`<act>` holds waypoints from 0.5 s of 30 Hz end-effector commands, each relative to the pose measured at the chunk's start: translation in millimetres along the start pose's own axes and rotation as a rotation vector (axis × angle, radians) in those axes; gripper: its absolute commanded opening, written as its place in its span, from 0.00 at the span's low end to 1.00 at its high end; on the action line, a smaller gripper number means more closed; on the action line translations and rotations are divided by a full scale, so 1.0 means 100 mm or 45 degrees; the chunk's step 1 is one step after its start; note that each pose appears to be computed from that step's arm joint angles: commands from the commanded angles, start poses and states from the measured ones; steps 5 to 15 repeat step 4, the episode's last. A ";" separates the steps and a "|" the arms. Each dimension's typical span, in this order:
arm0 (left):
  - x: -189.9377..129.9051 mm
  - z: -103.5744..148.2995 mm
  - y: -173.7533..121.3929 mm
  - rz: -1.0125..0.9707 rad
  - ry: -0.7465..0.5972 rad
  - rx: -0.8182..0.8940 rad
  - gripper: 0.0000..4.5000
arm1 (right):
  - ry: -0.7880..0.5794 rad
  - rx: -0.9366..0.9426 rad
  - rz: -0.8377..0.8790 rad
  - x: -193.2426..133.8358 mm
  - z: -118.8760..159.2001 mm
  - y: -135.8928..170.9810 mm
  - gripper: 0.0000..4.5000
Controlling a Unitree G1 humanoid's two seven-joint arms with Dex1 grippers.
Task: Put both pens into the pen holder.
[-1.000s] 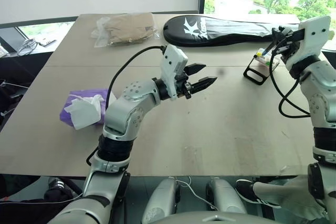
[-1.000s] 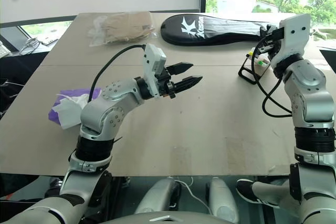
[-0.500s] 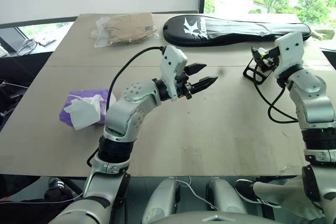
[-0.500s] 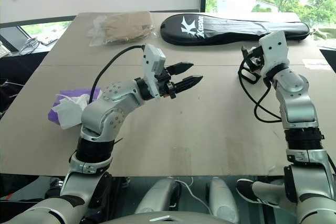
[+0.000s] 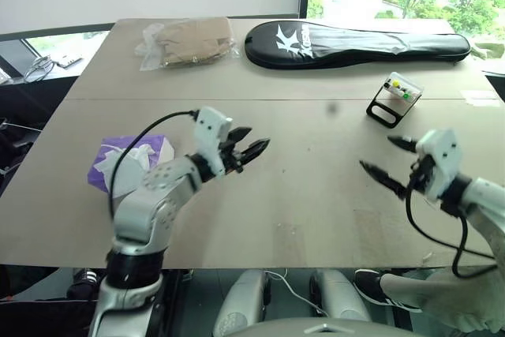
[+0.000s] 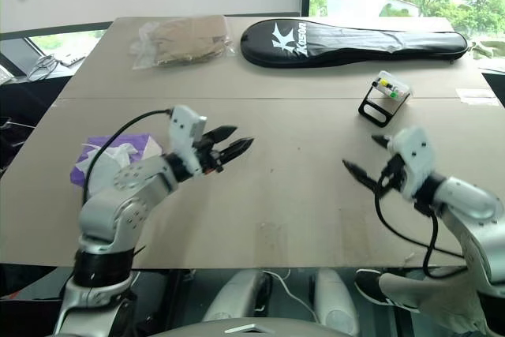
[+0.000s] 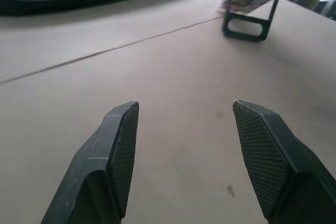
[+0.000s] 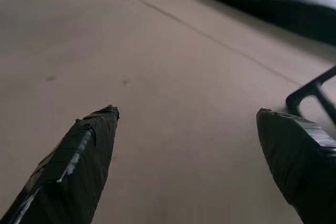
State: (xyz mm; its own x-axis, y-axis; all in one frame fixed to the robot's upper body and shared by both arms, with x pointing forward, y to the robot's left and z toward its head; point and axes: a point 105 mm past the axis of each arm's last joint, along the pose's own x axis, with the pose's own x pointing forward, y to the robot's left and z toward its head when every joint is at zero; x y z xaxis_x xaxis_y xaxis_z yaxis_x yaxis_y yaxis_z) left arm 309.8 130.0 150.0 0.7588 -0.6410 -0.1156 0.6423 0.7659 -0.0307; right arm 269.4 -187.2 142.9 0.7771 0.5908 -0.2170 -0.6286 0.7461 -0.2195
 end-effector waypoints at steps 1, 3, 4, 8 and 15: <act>-0.22 0.02 -0.06 0.038 -0.010 0.015 0.65 | -0.048 -0.046 -0.045 -0.10 0.11 -0.04 0.99; -0.33 -0.05 -0.06 0.077 0.002 -0.024 0.65 | -0.031 -0.048 -0.053 -0.10 0.04 -0.06 0.99; -0.36 -0.07 -0.06 0.093 0.006 -0.030 0.65 | -0.026 -0.050 -0.052 -0.09 0.01 -0.07 0.99; -0.36 -0.07 -0.06 0.093 0.006 -0.030 0.65 | -0.026 -0.050 -0.052 -0.09 0.01 -0.07 0.99; -0.36 -0.07 -0.06 0.093 0.006 -0.030 0.65 | -0.026 -0.050 -0.052 -0.09 0.01 -0.07 0.99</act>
